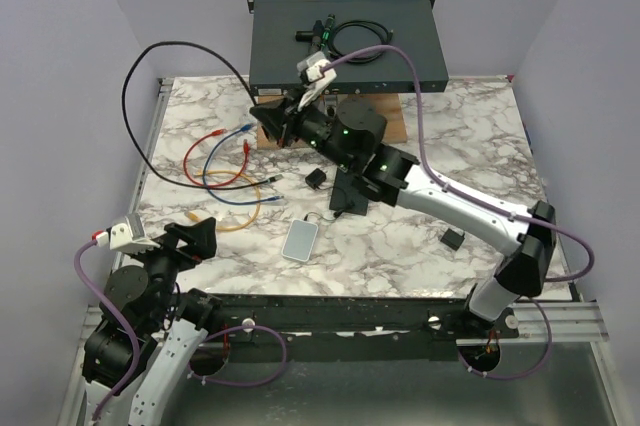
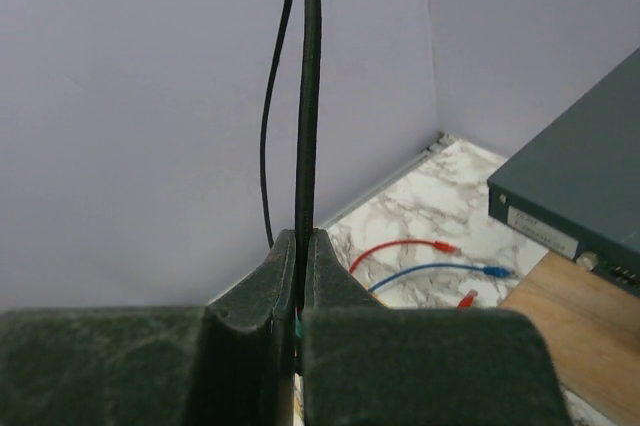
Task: Insert the plug into the switch port
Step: Pick up the connector from the center of the board.
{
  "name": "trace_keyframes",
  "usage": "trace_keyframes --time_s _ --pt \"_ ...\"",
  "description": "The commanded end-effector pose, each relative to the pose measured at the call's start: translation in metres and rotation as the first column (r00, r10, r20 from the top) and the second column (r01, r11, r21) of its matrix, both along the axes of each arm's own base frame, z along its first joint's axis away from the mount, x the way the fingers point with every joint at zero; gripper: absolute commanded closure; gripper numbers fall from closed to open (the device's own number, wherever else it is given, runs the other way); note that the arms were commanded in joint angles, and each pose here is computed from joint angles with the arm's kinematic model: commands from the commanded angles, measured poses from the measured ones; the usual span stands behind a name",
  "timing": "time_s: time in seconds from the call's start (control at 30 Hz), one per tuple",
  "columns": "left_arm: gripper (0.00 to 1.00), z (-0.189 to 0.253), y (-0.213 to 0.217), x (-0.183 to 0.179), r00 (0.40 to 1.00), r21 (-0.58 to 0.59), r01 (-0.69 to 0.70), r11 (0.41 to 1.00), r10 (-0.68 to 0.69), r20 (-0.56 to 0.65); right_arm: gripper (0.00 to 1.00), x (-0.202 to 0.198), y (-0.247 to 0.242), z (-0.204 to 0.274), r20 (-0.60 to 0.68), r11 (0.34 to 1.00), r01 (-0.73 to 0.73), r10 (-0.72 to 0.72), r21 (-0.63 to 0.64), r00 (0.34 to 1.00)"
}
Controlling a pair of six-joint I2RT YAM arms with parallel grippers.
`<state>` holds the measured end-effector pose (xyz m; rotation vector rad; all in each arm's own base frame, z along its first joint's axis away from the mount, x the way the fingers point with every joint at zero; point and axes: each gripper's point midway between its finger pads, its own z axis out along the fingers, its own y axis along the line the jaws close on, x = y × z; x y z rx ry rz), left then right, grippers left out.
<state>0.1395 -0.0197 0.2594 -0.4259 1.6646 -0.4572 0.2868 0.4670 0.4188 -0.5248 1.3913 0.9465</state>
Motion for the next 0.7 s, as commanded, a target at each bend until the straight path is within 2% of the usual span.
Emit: trace_keyframes --time_s 0.0,0.4,0.57,0.67 --pt "0.01 0.018 0.019 -0.032 0.979 -0.092 -0.025 0.995 0.043 0.200 0.99 -0.015 -0.043 0.076 0.113 0.991 0.048 -0.062 0.124 0.992" --pt "0.01 0.020 0.019 -0.033 0.976 -0.097 -0.021 0.995 0.042 0.212 0.99 -0.057 -0.170 0.179 0.202 0.941 0.187 -0.249 0.282 0.947" --pt "0.01 0.020 0.018 -0.034 0.975 -0.096 -0.015 0.995 0.036 0.219 0.99 -0.059 -0.227 0.187 0.136 0.894 0.341 -0.391 0.291 0.910" --pt "0.02 0.022 0.019 -0.036 0.972 -0.102 -0.013 0.995 0.037 0.232 0.99 -0.051 -0.262 0.173 0.057 0.834 0.484 -0.514 0.264 0.856"
